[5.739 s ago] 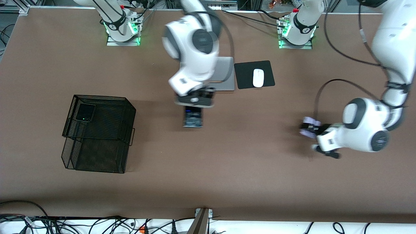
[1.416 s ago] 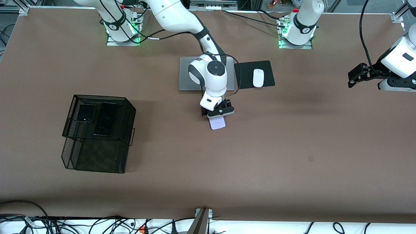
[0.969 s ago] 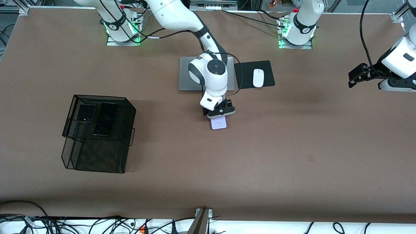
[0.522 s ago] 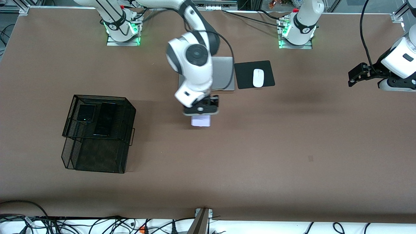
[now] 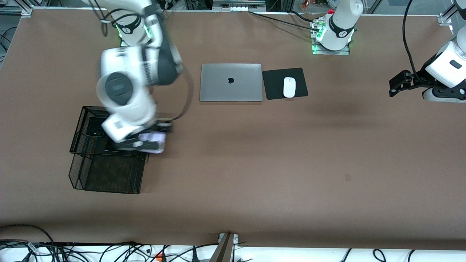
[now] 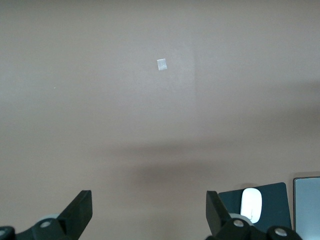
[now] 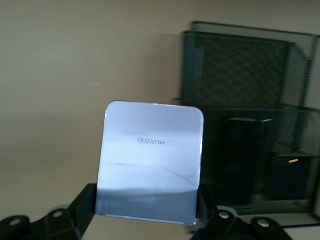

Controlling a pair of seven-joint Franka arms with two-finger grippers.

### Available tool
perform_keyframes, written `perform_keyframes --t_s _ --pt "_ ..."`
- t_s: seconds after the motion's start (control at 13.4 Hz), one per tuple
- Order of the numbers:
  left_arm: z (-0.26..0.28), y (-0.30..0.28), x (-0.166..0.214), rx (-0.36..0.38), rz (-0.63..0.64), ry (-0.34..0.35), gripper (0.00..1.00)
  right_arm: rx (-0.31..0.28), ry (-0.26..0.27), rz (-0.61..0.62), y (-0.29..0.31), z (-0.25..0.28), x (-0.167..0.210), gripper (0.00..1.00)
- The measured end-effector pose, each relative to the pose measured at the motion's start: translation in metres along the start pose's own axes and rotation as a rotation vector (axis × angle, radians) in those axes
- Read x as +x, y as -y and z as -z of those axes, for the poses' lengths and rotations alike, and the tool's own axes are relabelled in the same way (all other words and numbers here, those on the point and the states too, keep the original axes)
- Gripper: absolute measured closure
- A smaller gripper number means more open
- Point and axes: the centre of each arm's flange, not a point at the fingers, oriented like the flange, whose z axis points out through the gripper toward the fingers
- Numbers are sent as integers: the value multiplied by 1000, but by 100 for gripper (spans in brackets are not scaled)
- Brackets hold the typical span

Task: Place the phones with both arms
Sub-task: 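Carry the white phone over the mesh basket with the right gripper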

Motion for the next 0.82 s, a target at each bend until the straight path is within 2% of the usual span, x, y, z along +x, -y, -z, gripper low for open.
perform_keyframes --t_s 0.15,0.37,0.52,0.67,0.82 --pt "0 -1 0 0 -1 0 0 17 15 36 -68 -9 19 15" --pt "0 -1 0 0 -2 0 0 91 31 112 -144 -30 34 15" --pt "0 -1 0 0 -2 0 0 124 38 162 -169 -56 43 15" --pt "0 -1 0 0 -2 0 0 130 59 212 -177 -85 49 15" --pt "0 -1 0 0 -3 0 0 132 57 286 -184 -115 57 15"
